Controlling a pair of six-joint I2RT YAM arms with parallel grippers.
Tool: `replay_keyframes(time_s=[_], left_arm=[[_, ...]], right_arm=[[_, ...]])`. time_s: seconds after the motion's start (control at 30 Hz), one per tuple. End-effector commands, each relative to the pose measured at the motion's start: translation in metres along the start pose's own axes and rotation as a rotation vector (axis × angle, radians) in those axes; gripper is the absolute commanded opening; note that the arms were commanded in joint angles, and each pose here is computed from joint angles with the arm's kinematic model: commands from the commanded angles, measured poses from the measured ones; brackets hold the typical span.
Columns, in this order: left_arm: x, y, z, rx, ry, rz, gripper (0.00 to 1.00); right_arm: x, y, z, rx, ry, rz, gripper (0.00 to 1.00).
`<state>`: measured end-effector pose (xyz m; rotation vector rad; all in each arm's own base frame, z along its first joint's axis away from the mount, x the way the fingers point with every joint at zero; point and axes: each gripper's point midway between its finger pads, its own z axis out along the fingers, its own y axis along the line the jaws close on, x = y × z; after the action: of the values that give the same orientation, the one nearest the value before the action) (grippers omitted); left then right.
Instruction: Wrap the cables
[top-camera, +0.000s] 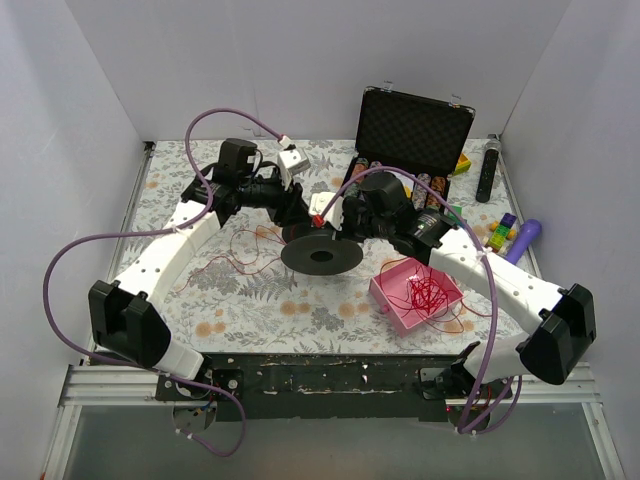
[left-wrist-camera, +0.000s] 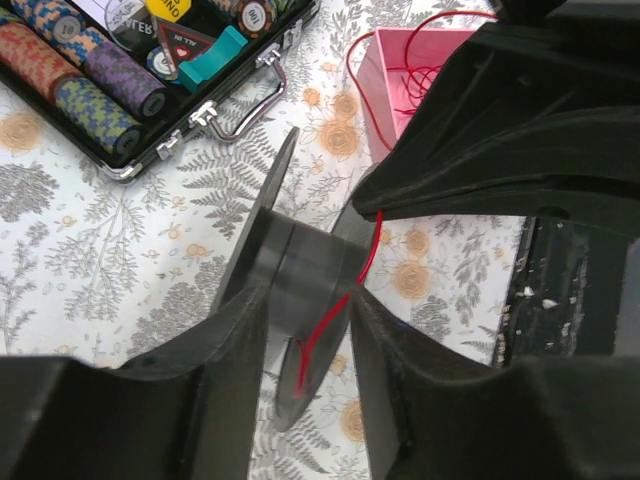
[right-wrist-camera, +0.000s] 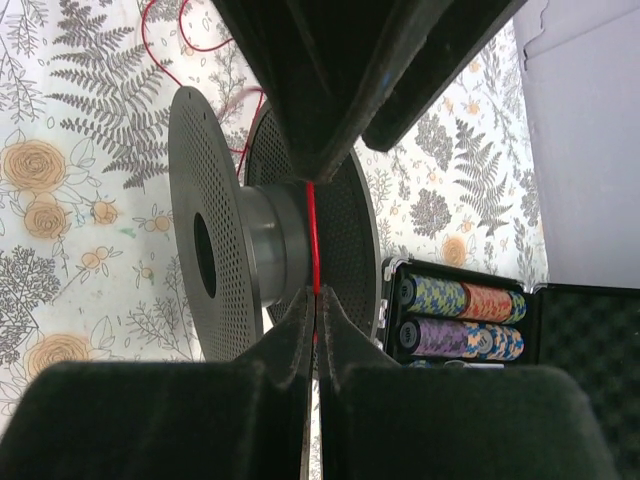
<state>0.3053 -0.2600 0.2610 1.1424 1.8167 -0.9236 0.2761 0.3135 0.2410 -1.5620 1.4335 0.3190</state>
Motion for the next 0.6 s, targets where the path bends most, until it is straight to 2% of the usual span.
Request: replay_keyframes(time_s=[0.0,0.1,0.17,0.2,0.23,0.3,0.47,0.57], left_arm=[[0.001,0.004,0.006,-0.025,0.006,0.037,0.28],[0.005,-0.002,0.005,0.003,0.024,0.051,0.26],[0.005,-0.004,0.004,0.01,0.025,0.054,0.17],[0.005,-0.004,0.004,0.011,0.025,0.053,0.15],[0.005,-0.006,0.004,0.022,0.024,0.054,0.17],[0.006,-0.011,0.005,0.05,0.024,0.056,0.32],[-0.004,-0.018,0.005,0.092,-0.004,0.085,0.41],[-0.005,-0.021,0.011,0.109,-0.004,0.114,0.44]], right_arm=[[-0.025,-0.008,-0.013,0.025,-0.104,-0.041,0.01],[-0.026,-0.01,-0.017,0.039,-0.107,-0.034,0.01],[-0.026,-0.011,-0.019,0.045,-0.117,-0.035,0.01],[-0.026,-0.012,-0.02,0.05,-0.121,-0.034,0.01],[-0.025,-0.012,-0.019,0.05,-0.119,-0.031,0.01],[-0.024,-0.012,-0.019,0.049,-0.118,-0.029,0.01],[-0.026,-0.009,-0.018,0.022,-0.143,-0.027,0.01],[-0.032,-0.01,-0.019,0.009,-0.175,-0.018,0.01]])
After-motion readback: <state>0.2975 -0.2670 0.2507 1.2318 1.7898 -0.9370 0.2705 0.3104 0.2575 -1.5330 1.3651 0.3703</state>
